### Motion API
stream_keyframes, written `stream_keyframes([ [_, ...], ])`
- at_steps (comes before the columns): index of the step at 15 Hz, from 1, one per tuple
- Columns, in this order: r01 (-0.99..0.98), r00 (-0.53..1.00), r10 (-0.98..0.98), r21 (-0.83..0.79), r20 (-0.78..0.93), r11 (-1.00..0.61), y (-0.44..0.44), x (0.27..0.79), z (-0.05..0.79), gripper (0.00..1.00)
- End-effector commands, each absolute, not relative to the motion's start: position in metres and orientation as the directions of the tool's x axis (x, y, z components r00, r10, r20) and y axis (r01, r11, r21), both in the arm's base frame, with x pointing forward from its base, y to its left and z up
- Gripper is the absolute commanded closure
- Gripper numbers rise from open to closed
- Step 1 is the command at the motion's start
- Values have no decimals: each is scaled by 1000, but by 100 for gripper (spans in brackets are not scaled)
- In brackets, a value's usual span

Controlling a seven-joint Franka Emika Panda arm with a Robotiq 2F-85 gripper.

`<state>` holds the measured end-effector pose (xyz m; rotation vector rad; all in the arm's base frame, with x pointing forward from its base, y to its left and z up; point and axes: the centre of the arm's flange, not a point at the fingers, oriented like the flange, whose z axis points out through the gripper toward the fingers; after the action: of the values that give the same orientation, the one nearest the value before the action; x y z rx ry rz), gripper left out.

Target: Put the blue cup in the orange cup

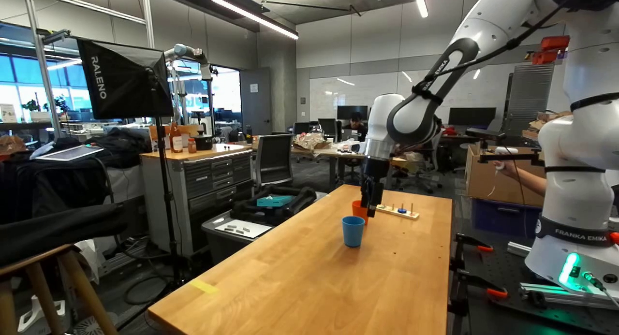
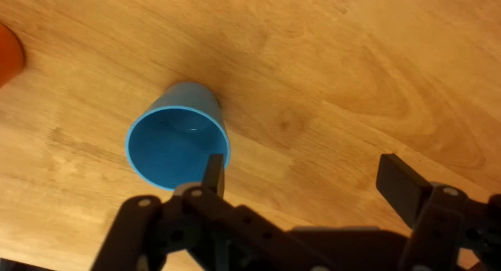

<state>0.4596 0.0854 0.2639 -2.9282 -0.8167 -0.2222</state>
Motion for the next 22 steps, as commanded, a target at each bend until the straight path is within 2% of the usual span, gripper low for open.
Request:
stream_keyframes([
  [1,528,840,517,-26,165,-849,88,497,234,0],
  [5,539,834,530,-24,150,-842,89,503,211,0],
  [6,547,829,539,-17,148,-837,89,505,206,25],
  [8,555,824,547,-9,148,-832,87,508,201,34],
  [11,561,818,555,4,150,-828,83,511,192,60],
  [15,566,814,561,10,149,-824,77,520,180,89],
  [19,567,812,562,20,159,-824,72,529,179,98],
  [20,568,810,563,22,162,-823,72,531,183,94],
  [22,567,810,562,25,166,-824,72,536,188,94],
])
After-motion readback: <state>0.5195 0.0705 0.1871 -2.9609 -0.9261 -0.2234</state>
